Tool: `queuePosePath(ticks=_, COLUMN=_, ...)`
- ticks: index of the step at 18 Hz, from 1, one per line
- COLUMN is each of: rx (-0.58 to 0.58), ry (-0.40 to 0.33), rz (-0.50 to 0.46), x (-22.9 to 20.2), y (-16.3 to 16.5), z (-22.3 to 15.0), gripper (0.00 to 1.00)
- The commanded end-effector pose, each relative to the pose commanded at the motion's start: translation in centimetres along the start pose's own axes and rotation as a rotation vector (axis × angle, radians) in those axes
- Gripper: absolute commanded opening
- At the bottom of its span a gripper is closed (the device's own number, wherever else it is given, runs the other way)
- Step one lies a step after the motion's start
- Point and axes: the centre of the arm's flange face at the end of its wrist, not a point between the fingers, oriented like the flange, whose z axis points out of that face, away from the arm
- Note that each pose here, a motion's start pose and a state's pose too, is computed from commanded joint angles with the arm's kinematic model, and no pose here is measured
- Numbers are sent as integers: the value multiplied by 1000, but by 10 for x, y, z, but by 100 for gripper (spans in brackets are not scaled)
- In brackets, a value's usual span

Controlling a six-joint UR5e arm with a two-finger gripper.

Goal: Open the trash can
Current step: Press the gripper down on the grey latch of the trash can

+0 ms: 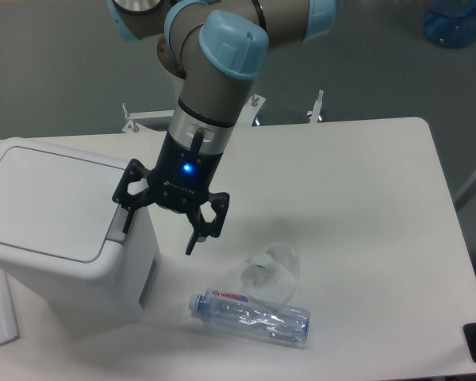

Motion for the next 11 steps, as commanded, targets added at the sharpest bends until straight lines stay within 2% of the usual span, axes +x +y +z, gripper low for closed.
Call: queuePosePath(ticks=11, rx=-11, ry=-3, rz=-14, x=0, y=3, z=5, gripper=100)
